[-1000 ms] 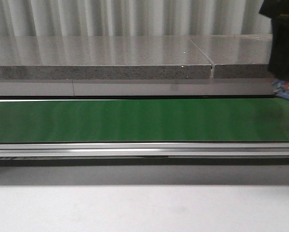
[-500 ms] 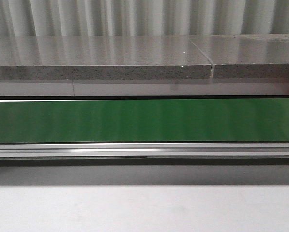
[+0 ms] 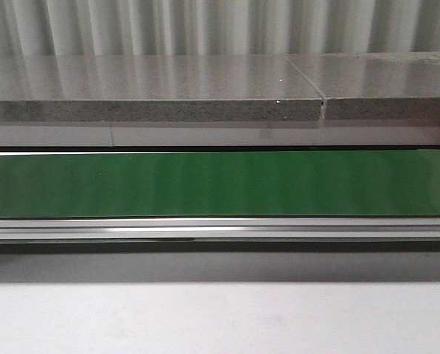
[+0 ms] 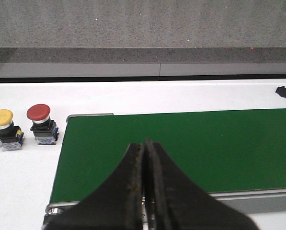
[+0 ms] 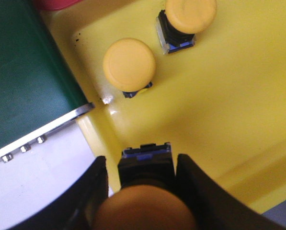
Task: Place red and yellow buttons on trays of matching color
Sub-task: 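Lower the yellow button onto the yellow tray and open the right gripper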
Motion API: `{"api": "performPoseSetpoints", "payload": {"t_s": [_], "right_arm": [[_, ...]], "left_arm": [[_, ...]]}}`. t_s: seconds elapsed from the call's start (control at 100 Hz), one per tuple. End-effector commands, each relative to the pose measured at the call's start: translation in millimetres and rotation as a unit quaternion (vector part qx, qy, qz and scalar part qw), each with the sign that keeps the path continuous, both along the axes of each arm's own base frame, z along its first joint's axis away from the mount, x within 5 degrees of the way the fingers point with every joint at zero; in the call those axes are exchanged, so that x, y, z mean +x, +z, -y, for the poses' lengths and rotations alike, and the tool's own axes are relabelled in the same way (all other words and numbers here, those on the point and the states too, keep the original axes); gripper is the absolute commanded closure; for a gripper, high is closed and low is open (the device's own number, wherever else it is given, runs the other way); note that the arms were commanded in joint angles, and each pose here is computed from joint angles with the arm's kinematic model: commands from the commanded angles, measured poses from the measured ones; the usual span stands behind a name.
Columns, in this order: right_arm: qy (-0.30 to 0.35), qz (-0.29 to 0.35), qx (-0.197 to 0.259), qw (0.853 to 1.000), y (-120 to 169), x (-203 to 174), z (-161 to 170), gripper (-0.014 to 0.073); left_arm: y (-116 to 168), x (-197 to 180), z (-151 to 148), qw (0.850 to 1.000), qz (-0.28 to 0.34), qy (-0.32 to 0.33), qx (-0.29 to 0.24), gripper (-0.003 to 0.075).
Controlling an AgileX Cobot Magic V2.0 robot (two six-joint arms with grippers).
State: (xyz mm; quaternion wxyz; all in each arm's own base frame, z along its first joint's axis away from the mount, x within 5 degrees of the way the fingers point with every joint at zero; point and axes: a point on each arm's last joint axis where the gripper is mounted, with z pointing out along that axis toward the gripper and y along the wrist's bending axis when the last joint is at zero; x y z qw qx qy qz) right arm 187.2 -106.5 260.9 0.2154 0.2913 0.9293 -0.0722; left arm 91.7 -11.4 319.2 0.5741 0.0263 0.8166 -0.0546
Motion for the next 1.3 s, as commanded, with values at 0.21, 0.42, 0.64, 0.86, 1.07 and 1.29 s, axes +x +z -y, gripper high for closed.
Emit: {"api": "performPoseSetpoints", "payload": {"t_s": [0.21,0.42,0.64,0.86,1.07,1.29], "right_arm": [[-0.054,0.024,-0.013,0.998,-14,-4,23,0.0650],[-0.054,0.028,-0.013,0.998,-24,0,25,0.0650],[-0.062,0.020,0.003,0.998,-38,9,30,0.0650],[-0.071,0.008,0.027,0.997,-53,16,33,0.0650],[-0.073,-0.009,0.040,0.996,-64,20,35,0.0601],[-0.078,-0.015,0.051,0.996,-66,20,34,0.0372]], "left_arm": [[16,2,1,0.999,0.052,-0.002,-0.011,0.0740],[16,2,1,0.999,0.052,-0.002,-0.011,0.0740],[16,2,1,0.999,0.052,-0.002,-0.011,0.0740],[16,2,1,0.999,0.052,-0.002,-0.011,0.0740],[16,2,1,0.999,0.052,-0.002,-0.011,0.0740],[16,2,1,0.999,0.052,-0.002,-0.011,0.0740]]}}
